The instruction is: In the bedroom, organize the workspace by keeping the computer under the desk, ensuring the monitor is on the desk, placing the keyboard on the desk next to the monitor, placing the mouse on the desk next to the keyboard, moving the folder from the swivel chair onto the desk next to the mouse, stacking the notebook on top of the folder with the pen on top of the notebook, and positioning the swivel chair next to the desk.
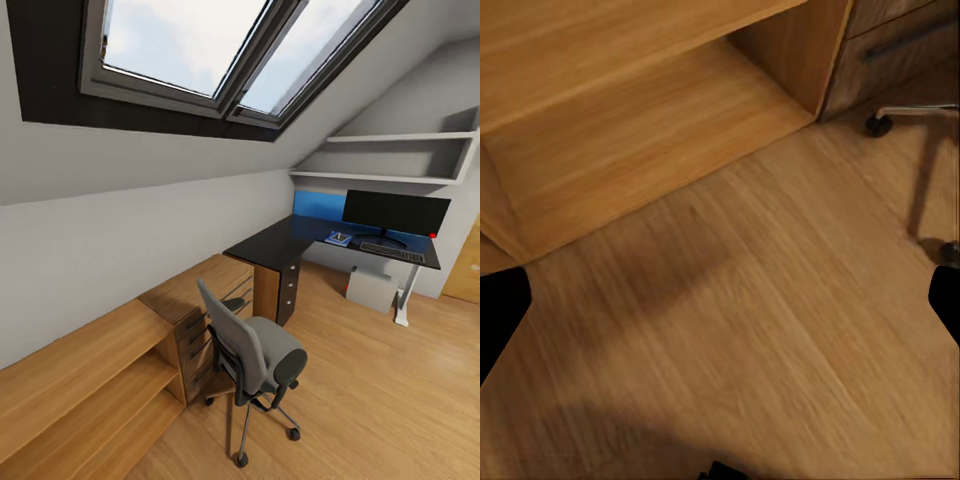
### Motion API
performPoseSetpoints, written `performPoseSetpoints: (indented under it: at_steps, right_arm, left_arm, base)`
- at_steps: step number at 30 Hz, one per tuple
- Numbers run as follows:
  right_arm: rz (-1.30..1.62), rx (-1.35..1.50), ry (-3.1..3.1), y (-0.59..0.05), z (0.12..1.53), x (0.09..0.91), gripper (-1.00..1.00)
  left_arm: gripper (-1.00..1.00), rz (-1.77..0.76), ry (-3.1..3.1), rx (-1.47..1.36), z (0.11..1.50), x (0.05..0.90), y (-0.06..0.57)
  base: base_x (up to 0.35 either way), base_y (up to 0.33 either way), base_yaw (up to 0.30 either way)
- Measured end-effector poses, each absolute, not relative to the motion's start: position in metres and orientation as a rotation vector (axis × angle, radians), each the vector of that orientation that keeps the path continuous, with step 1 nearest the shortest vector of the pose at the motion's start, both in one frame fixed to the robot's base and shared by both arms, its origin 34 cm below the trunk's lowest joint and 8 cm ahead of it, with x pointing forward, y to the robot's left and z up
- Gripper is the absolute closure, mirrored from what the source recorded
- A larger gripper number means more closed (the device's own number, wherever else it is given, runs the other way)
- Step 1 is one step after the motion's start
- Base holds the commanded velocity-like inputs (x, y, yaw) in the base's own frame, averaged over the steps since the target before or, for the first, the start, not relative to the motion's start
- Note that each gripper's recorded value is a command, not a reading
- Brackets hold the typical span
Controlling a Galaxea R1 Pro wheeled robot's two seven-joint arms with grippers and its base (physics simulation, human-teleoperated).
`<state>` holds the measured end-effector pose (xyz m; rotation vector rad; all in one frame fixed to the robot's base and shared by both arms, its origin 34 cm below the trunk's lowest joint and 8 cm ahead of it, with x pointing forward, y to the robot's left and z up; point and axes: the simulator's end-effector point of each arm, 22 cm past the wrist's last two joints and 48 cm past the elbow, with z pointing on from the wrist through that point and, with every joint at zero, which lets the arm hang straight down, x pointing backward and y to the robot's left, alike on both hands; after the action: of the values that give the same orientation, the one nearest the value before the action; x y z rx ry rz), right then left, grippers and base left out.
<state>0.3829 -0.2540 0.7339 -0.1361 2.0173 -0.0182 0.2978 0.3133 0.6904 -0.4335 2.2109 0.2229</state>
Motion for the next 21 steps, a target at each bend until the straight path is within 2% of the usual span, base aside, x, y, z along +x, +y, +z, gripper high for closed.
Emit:
performPoseSetpoints:
  at_steps: [5,14,21]
  right_arm:
    - [-0.017,-0.136,2.018,-0.2532,0.7338,0.3827,-1.00]
    - [-0.016,-0.137,2.018,-0.2527,0.7338,0.3826,-1.00]
    - [-0.016,-0.137,2.018,-0.2528,0.7338,0.3827,-1.00]
  left_arm:
    - [-1.00,0.224,2.212,-0.434,0.6903,0.2975,0.3140]
    - [-1.00,0.225,2.213,-0.435,0.6901,0.2973,0.3145]
    - [-1.00,0.223,2.214,-0.434,0.6899,0.2973,0.3134]
  base:
    - [0.011,0.102,-0.298]
    - [0.069,0.231,-0.298]
    - [0.022,0.062,-0.298]
